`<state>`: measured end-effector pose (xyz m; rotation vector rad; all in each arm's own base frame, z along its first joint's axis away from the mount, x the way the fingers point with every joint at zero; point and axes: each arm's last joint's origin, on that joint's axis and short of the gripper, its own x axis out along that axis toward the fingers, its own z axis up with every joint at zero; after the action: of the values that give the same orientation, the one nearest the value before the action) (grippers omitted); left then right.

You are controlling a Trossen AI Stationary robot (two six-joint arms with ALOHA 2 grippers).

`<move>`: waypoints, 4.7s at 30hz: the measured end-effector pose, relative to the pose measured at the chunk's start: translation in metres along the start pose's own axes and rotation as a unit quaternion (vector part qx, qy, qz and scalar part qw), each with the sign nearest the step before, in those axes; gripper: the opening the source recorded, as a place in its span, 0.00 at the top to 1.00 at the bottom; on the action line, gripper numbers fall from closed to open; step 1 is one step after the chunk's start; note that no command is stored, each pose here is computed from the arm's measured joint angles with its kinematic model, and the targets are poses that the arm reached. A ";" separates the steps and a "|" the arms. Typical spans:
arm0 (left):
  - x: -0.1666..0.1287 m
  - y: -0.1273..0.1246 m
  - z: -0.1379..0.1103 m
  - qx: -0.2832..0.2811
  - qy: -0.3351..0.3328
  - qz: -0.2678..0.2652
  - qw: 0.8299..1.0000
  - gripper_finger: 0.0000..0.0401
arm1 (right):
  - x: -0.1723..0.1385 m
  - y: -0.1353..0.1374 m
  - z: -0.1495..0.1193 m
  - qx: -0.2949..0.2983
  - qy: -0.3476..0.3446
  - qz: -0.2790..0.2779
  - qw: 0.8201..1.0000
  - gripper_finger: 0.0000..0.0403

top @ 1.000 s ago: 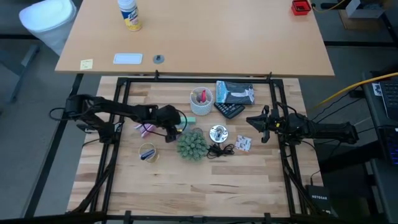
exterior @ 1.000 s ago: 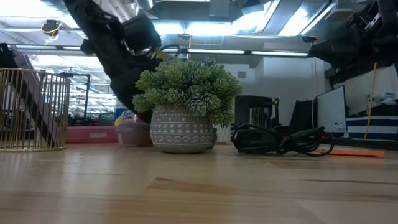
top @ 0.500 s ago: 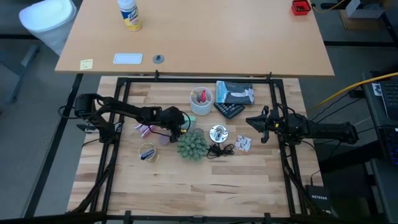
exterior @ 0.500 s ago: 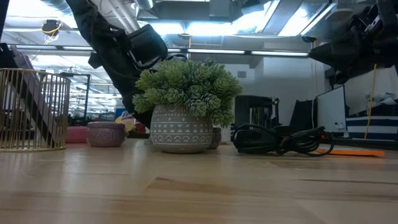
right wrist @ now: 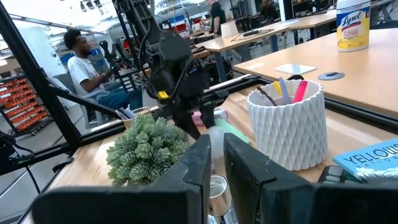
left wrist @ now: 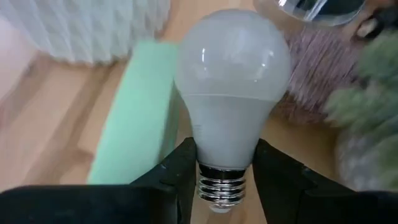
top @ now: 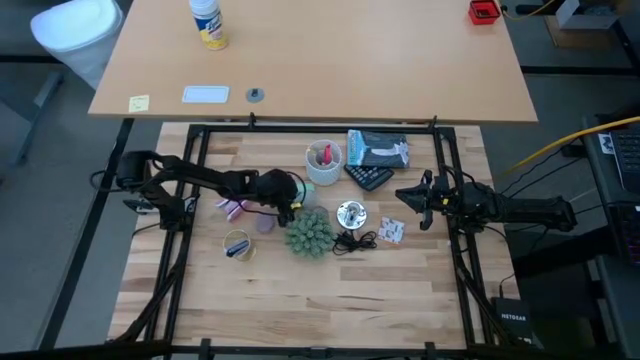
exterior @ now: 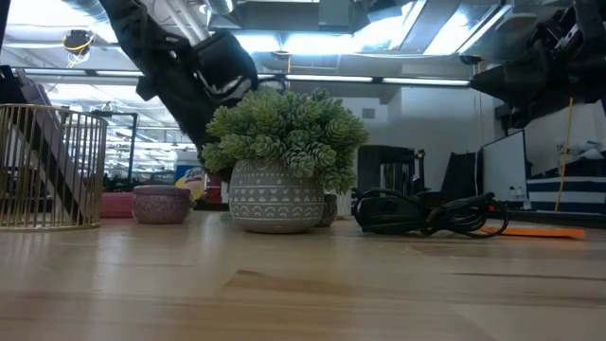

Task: Screw lightbulb
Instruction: Insert the lightbulb into the silver desk lamp

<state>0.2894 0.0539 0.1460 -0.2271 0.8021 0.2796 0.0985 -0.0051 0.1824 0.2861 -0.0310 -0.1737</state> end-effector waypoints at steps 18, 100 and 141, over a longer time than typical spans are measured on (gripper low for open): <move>-0.046 -0.013 0.048 -0.103 -0.219 -0.077 0.967 0.69 | 0.000 0.000 0.000 0.000 0.001 0.000 1.000 0.87; 0.071 -0.069 0.088 0.021 -0.369 -0.082 0.925 0.69 | 0.056 0.002 -0.017 0.035 0.017 -0.074 0.997 0.88; 0.078 -0.073 0.079 0.035 -0.319 -0.091 0.943 0.69 | 0.045 0.001 -0.016 -0.030 0.048 -0.066 0.996 0.88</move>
<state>0.4181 0.0216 0.1494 -0.1281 0.1454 0.1328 0.1440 -0.0079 0.1672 0.2367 0.0893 -0.2911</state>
